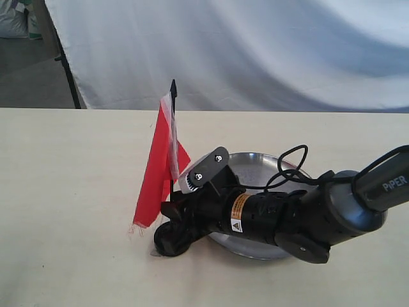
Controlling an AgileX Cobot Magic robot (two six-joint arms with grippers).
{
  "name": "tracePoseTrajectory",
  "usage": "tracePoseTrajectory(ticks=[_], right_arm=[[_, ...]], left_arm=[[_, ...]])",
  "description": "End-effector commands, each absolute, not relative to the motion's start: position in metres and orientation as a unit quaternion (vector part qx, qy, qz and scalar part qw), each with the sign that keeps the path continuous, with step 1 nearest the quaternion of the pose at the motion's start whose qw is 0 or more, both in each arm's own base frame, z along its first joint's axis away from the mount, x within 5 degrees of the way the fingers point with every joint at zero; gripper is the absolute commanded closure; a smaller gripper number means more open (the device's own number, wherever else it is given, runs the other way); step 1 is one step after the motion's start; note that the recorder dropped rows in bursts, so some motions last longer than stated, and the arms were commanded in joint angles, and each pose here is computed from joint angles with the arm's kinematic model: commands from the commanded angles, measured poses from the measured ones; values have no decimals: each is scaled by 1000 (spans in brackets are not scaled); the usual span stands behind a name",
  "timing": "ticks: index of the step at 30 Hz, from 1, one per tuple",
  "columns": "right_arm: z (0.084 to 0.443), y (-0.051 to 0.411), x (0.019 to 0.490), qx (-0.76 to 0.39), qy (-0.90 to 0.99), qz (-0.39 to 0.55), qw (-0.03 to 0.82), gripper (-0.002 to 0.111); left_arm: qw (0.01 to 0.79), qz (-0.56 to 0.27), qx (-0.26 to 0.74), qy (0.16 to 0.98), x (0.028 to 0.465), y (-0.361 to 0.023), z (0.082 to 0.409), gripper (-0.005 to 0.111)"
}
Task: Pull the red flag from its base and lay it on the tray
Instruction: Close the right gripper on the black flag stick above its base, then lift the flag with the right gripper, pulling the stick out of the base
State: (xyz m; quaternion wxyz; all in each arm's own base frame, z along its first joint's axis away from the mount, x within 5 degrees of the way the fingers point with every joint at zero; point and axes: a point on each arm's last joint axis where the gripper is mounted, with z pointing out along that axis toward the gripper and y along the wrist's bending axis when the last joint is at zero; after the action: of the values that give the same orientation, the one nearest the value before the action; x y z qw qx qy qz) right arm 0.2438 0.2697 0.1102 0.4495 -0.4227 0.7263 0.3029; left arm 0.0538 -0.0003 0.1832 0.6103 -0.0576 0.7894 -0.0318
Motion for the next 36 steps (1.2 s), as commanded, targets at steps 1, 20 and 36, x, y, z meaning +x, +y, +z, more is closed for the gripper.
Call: tracePoseTrajectory(ticks=[1,20,36], right_arm=[[111,270,247,-398,736,314,448,77],[122,274,246,-359,718,372,467,78],[130,277,246,-342,694,407,485,109]], left_arm=[[611,-34,-56,789,54,-1,182,107],[611,-34,-56,789,54,-1,182,107],[611,-34,-56,789,54,-1,182,107]])
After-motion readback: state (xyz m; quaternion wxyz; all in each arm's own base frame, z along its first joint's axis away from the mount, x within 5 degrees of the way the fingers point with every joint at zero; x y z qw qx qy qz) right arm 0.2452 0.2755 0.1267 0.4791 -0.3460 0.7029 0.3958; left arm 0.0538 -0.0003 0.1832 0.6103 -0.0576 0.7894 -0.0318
